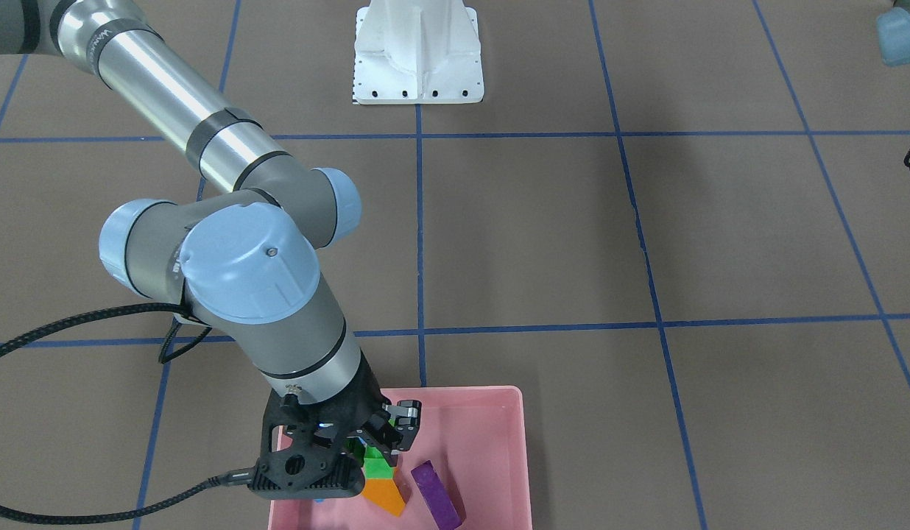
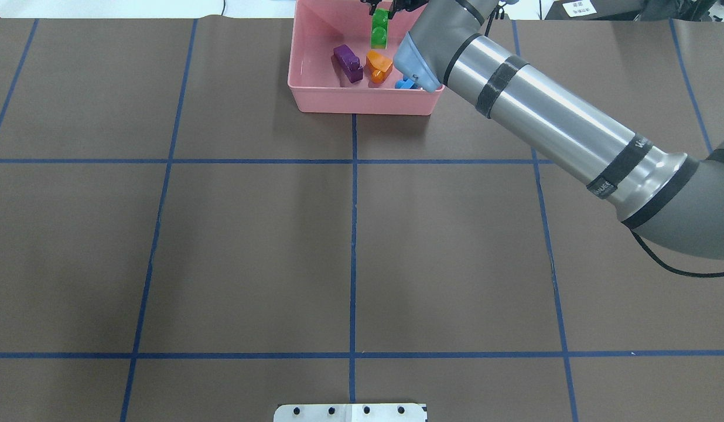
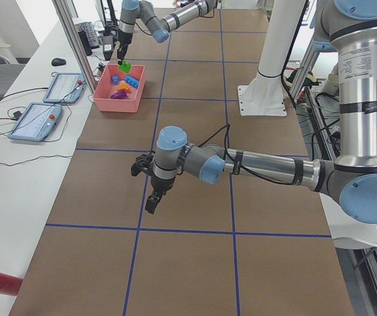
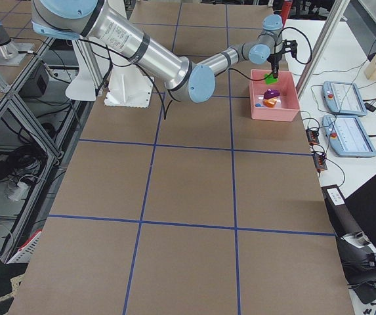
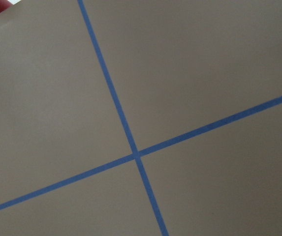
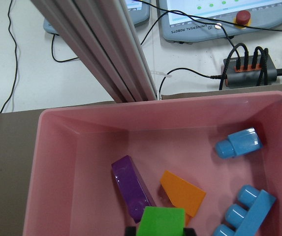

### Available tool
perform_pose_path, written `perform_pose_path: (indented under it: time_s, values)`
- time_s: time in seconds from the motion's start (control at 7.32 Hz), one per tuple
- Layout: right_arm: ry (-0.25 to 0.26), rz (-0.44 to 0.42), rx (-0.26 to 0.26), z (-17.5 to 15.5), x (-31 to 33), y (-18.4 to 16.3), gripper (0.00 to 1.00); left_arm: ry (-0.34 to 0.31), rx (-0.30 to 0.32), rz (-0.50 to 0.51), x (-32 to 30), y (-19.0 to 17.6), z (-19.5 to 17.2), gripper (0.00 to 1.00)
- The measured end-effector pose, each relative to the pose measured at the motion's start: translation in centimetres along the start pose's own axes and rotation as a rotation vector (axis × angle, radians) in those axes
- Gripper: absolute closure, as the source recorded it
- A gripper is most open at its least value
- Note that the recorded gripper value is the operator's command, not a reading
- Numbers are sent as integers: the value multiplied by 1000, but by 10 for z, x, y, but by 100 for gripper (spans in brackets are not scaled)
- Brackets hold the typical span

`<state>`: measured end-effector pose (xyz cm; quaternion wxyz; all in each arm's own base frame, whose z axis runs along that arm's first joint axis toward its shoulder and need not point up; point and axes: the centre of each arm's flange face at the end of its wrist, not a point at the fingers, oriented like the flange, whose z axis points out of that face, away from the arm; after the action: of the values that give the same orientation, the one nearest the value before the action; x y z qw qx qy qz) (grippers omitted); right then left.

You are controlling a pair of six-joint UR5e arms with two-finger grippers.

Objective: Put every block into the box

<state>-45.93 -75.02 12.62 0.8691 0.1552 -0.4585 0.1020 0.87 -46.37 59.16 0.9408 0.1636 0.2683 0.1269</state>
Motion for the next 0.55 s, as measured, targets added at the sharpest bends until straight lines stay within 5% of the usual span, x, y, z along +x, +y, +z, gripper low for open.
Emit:
perform_pose_path:
  time_s: [0.55]
  values:
    - [27, -106, 37, -1, -6, -1, 0, -12, -10, -33, -21, 15, 9, 0]
